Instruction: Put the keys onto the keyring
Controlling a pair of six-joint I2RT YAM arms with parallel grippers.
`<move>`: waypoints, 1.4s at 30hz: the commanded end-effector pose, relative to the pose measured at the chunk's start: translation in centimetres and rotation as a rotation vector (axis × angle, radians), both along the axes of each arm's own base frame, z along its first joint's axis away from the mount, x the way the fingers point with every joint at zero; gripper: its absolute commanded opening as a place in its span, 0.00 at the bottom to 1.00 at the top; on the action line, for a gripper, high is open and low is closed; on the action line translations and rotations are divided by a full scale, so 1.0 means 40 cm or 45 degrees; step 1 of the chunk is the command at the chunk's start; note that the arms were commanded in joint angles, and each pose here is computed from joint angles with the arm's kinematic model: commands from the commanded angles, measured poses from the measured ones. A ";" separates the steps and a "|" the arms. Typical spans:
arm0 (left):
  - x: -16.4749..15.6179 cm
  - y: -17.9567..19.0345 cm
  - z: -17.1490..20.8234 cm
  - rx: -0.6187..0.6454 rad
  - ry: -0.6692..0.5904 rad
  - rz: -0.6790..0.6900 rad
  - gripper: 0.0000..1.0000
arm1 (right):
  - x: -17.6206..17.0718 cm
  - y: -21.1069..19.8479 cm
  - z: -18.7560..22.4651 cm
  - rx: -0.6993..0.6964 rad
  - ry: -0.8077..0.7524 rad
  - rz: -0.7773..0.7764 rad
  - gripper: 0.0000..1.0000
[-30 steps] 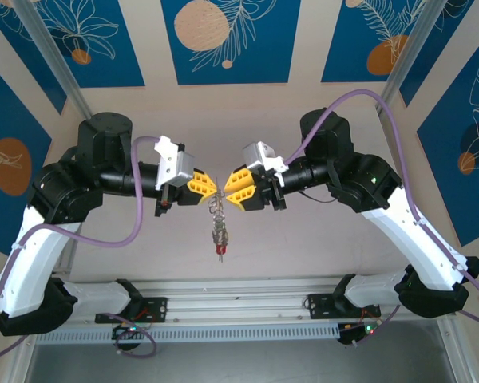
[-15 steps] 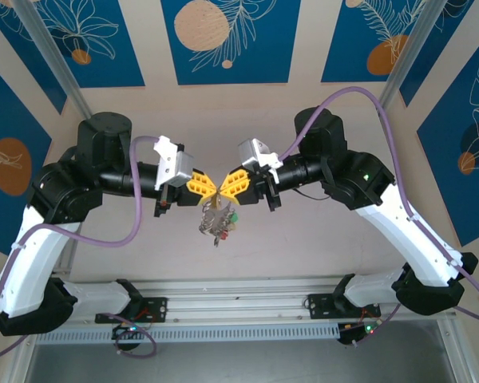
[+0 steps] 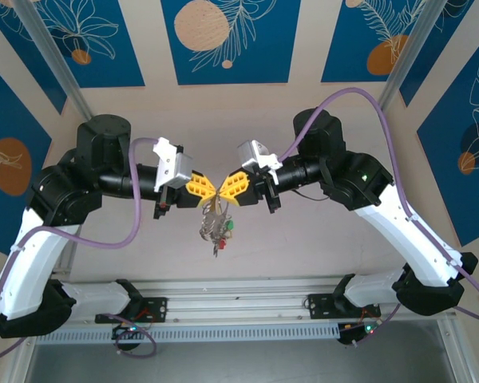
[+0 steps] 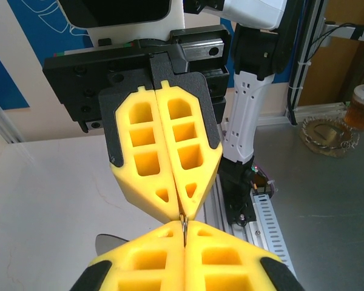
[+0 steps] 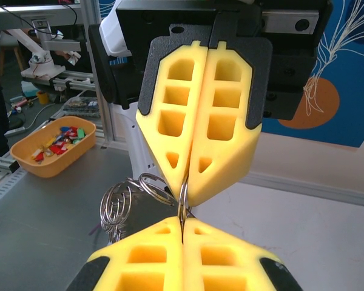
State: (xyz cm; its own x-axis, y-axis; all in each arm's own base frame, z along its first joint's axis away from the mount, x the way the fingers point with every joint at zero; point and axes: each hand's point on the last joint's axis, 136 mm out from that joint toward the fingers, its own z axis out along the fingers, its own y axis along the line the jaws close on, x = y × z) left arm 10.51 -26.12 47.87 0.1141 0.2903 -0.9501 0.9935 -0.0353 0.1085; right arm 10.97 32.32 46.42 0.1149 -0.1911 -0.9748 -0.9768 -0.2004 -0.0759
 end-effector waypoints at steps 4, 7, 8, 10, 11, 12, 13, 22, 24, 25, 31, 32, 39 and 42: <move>-0.037 0.007 0.069 -0.126 -0.096 -0.066 0.00 | -0.005 -0.004 -0.030 -0.039 0.048 0.001 0.01; -0.039 0.009 0.071 -0.129 -0.098 -0.068 0.00 | -0.004 -0.004 -0.030 -0.039 0.049 -0.002 0.01; -0.039 0.009 0.070 -0.127 -0.096 -0.066 0.00 | -0.004 -0.004 -0.031 -0.040 0.050 -0.003 0.03; -0.040 0.011 0.070 -0.127 -0.098 -0.065 0.00 | -0.006 -0.005 -0.033 -0.041 0.056 -0.002 0.04; -0.042 0.012 0.070 -0.128 -0.098 -0.067 0.00 | -0.005 -0.006 -0.033 -0.040 0.054 -0.006 0.05; -0.042 0.012 0.071 -0.129 -0.098 -0.064 0.00 | -0.006 -0.008 -0.034 -0.039 0.052 -0.009 0.05; -0.042 0.012 0.071 -0.130 -0.099 -0.065 0.00 | -0.006 -0.009 -0.036 -0.040 0.052 -0.013 0.05; -0.043 0.013 0.072 -0.133 -0.108 -0.065 0.00 | -0.010 -0.011 -0.042 -0.043 0.070 -0.007 0.09; -0.043 0.013 0.073 -0.134 -0.115 -0.067 0.00 | -0.012 -0.010 -0.043 -0.044 0.073 -0.002 0.14; -0.042 0.013 0.072 -0.134 -0.114 -0.067 0.00 | -0.014 -0.010 -0.043 -0.043 0.072 0.001 0.16; -0.041 0.014 0.074 -0.134 -0.117 -0.063 0.00 | -0.013 -0.010 -0.046 -0.045 0.070 -0.004 0.08; -0.040 0.013 0.072 -0.130 -0.116 -0.063 0.00 | -0.012 -0.010 -0.045 -0.043 0.068 -0.005 0.07; -0.040 0.014 0.074 -0.131 -0.119 -0.061 0.00 | -0.022 -0.017 -0.030 -0.020 0.058 0.005 0.17; -0.041 0.015 0.075 -0.132 -0.120 -0.060 0.00 | -0.025 -0.026 -0.024 -0.003 0.037 -0.011 0.23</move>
State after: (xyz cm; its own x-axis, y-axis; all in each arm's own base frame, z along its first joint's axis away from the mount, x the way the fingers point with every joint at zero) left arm 9.97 -25.81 49.11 0.1610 0.2448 -0.9561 0.9869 -0.0377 0.1566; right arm 10.71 32.00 45.04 0.0768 -0.2078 -0.9752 -0.9804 -0.1937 -0.0360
